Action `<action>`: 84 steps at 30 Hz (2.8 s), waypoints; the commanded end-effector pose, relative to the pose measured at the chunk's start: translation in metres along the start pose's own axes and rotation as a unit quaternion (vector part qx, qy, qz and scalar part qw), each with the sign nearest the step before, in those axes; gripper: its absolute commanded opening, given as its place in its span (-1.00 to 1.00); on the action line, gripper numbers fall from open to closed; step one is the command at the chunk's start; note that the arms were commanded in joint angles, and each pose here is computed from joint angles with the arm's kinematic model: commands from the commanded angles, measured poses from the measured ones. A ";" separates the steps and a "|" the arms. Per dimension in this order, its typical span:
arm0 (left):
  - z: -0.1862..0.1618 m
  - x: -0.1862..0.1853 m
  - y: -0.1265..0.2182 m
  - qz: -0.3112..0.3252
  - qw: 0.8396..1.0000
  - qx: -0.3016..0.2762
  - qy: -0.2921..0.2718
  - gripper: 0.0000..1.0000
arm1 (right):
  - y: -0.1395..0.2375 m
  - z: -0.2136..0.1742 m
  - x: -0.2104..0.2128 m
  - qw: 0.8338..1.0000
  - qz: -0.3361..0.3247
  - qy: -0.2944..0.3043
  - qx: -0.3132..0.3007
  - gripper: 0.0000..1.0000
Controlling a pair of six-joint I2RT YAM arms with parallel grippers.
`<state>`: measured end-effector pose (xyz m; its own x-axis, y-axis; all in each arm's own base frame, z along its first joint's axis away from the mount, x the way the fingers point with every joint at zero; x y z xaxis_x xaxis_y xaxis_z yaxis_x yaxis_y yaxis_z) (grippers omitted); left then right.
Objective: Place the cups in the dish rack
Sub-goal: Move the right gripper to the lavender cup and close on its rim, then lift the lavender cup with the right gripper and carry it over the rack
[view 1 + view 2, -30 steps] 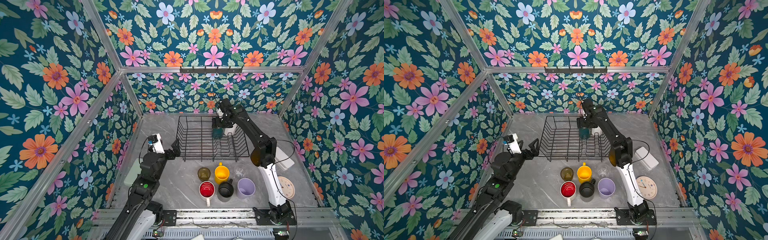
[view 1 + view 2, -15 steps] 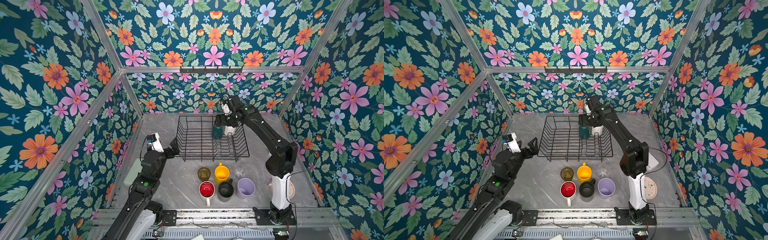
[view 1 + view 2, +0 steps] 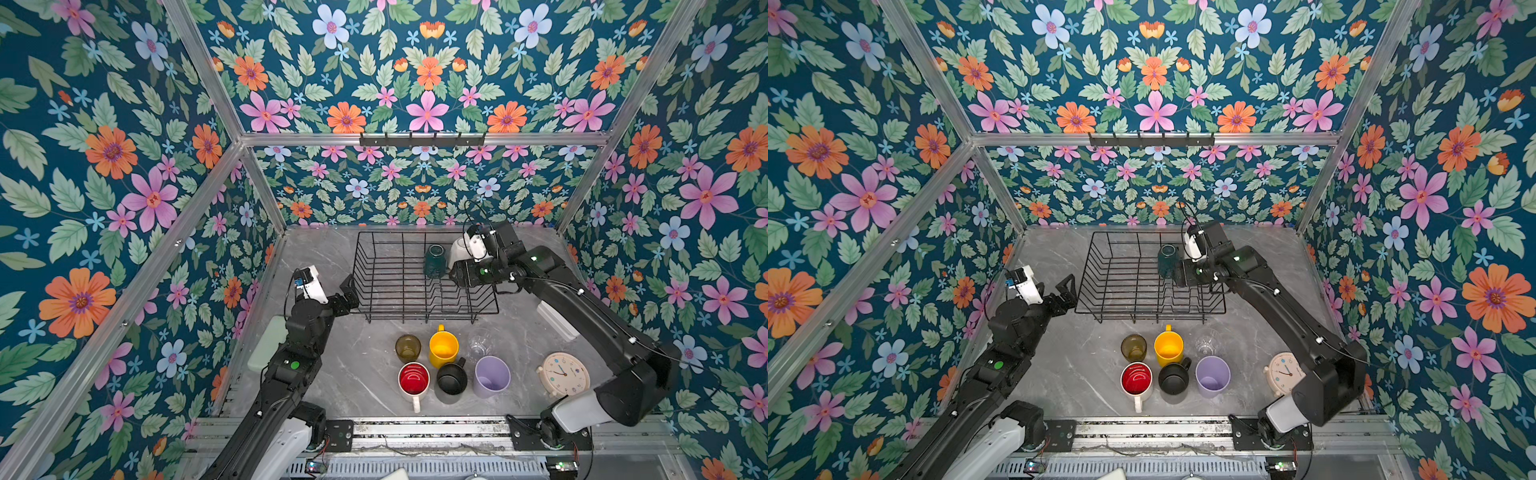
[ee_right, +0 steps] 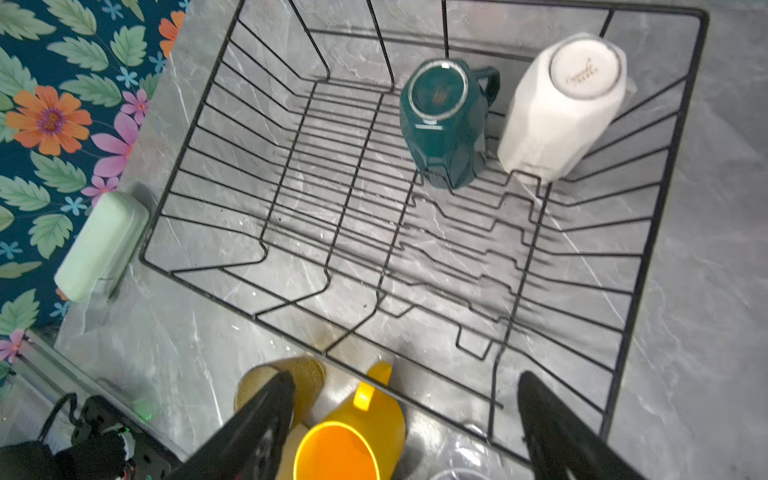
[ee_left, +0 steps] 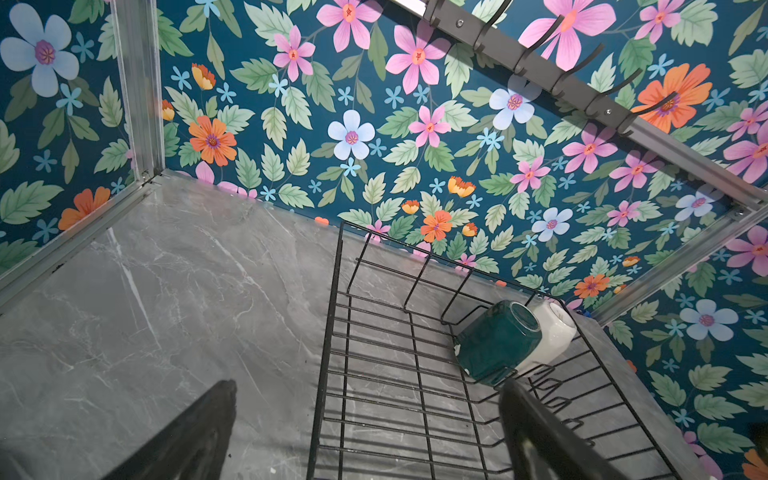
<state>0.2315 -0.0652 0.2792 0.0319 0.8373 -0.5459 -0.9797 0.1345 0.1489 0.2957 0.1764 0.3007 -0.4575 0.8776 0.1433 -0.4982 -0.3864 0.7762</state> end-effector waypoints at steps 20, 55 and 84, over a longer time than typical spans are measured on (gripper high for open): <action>0.012 -0.005 -0.006 -0.005 0.999 -0.041 0.021 0.99 | 0.051 -0.176 -0.004 0.978 -0.070 -0.070 0.185 0.30; 0.004 -0.003 -0.010 -0.017 0.998 -0.039 0.038 0.99 | 0.041 -0.226 0.011 0.960 -0.107 -0.079 0.247 -1.00; 0.001 -0.015 0.008 -0.122 0.991 -0.053 0.027 0.99 | 0.079 -0.065 0.035 0.968 0.213 -0.125 -0.054 -1.00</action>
<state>0.2264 -0.0723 0.2790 0.1816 0.7647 -0.6182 -0.9748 0.2226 -0.0110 0.1763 0.1476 0.3114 -0.3670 0.7686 0.5239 -0.3665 -0.6372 0.6780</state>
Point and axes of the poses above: each gripper's point midway between its finger pads, its own y axis back along the fingers, its own x axis along the line the jaws close on, z = x × y, the point moved 7 cm from there along y, back along the fingers, and after that the axes turned 10 degrees about y, right-handed, at the moved point
